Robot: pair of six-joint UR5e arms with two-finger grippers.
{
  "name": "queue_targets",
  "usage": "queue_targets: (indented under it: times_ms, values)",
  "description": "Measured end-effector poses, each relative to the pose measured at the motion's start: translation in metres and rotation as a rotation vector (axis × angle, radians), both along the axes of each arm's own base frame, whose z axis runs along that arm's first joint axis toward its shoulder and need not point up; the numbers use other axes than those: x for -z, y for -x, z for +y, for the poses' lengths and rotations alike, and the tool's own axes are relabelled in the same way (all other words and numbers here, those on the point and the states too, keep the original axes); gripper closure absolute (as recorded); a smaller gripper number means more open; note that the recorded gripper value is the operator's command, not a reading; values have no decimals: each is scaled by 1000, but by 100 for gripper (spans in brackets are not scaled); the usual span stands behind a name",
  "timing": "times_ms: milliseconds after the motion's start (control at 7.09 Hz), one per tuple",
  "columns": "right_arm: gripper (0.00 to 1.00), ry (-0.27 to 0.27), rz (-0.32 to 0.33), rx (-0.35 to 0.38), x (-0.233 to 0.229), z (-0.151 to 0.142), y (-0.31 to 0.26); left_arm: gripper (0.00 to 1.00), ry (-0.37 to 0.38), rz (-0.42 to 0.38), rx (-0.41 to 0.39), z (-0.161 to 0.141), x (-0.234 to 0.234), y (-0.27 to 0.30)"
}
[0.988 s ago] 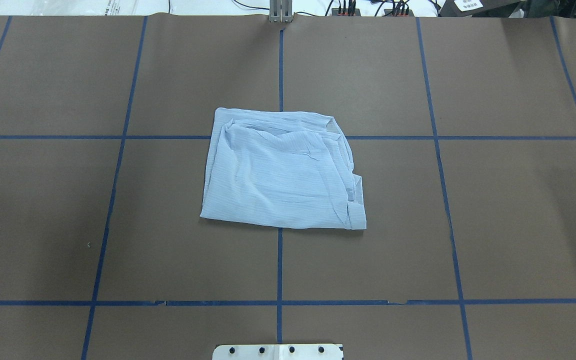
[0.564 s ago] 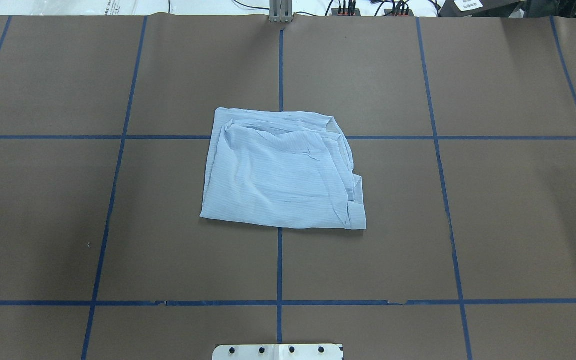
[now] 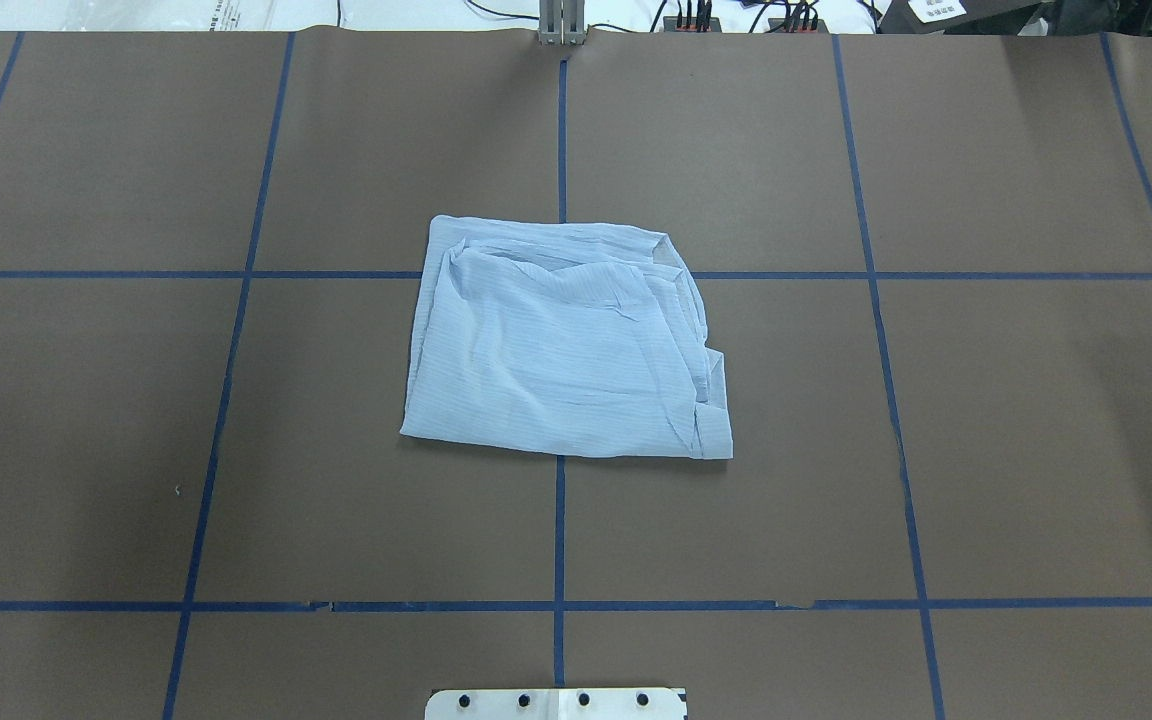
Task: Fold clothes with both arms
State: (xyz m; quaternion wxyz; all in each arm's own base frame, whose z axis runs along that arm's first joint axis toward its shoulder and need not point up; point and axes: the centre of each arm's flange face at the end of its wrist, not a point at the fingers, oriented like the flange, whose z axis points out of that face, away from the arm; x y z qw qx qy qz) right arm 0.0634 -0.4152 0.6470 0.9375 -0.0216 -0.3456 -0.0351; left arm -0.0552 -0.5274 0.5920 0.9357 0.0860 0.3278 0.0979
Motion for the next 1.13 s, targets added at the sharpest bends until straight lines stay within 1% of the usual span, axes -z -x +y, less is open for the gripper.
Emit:
queue_targets:
  times_ms: [1129]
  values:
    - [0,3,0,-1,-1,1,0,0,7,-1,0,2,-2,0]
